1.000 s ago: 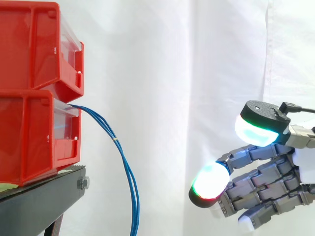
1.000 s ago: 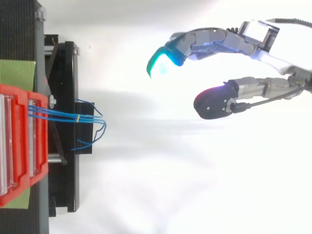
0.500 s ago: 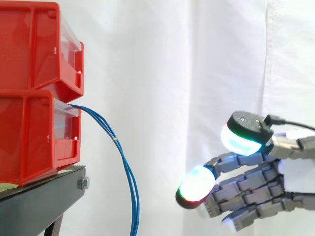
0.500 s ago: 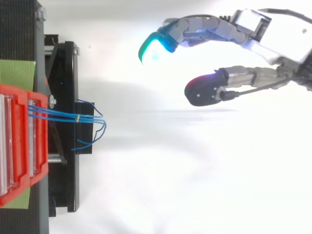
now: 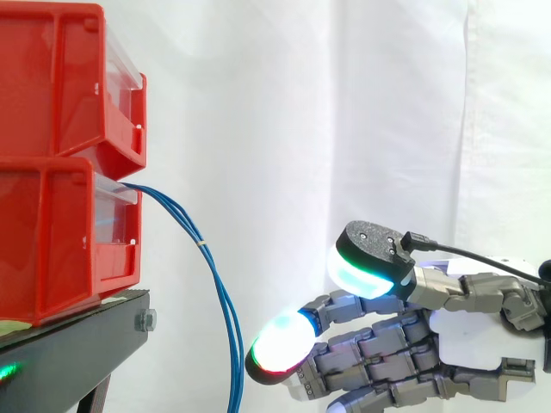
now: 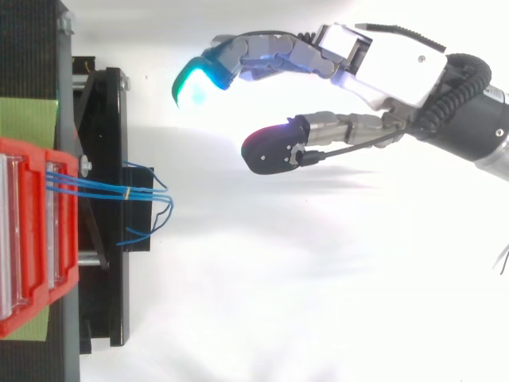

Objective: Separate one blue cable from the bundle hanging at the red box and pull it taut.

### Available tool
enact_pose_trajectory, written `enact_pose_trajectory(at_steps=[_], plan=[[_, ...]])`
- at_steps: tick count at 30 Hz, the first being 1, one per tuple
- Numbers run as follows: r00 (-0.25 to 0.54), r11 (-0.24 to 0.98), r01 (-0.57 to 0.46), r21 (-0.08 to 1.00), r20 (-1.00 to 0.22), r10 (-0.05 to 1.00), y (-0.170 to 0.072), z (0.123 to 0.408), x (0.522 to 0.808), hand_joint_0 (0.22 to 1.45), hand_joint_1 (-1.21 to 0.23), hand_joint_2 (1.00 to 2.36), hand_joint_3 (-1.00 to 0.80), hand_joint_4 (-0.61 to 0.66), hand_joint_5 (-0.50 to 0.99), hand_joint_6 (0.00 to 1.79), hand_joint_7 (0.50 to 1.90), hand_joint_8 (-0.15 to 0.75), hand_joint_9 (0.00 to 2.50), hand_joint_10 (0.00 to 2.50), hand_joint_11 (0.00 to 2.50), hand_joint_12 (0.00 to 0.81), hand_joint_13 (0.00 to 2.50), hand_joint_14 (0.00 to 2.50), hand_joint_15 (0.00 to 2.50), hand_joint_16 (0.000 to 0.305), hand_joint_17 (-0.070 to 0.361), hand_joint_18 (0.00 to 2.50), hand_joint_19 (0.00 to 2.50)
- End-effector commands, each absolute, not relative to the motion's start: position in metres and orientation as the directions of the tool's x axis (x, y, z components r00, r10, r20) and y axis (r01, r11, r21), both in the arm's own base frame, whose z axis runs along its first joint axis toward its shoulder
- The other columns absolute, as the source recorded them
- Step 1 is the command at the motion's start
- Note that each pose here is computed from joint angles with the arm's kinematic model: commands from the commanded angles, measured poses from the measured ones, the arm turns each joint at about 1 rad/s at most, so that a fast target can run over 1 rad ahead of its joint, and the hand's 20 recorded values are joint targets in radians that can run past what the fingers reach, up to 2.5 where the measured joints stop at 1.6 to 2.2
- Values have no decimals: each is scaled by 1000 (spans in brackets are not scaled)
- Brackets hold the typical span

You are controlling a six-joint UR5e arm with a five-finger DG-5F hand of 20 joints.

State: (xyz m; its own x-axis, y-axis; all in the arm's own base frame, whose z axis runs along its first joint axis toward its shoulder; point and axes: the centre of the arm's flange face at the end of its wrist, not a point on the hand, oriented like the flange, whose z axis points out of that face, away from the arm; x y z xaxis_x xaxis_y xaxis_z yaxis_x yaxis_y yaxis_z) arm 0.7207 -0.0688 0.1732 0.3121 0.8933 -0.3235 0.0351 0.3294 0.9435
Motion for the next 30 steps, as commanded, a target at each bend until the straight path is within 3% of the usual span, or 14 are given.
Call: enact_pose_trajectory(at_steps=[1,12,17,25,30], plan=[[309,337,9,942,-323,895,-66,175,724,543,-479,1000,-500,221,-224,503,804,261,344,7,213,347,232,5,142,50,113,316,498],[313,365,-11,931,-344,886,-61,178,727,543,-477,1000,-500,224,-223,503,804,261,350,8,215,347,232,6,142,50,113,316,497],[292,328,-2,945,-313,904,-61,142,749,544,-476,1000,-500,225,-222,503,805,260,356,8,223,349,244,5,148,50,113,321,497],[278,327,11,945,-317,907,-59,140,748,543,-476,1000,-500,227,-222,503,806,262,358,7,215,348,248,6,153,50,113,325,505],[274,323,-45,945,-299,914,-57,146,753,542,-470,1000,-500,228,-221,503,803,264,360,8,223,348,250,7,146,50,114,329,507]])
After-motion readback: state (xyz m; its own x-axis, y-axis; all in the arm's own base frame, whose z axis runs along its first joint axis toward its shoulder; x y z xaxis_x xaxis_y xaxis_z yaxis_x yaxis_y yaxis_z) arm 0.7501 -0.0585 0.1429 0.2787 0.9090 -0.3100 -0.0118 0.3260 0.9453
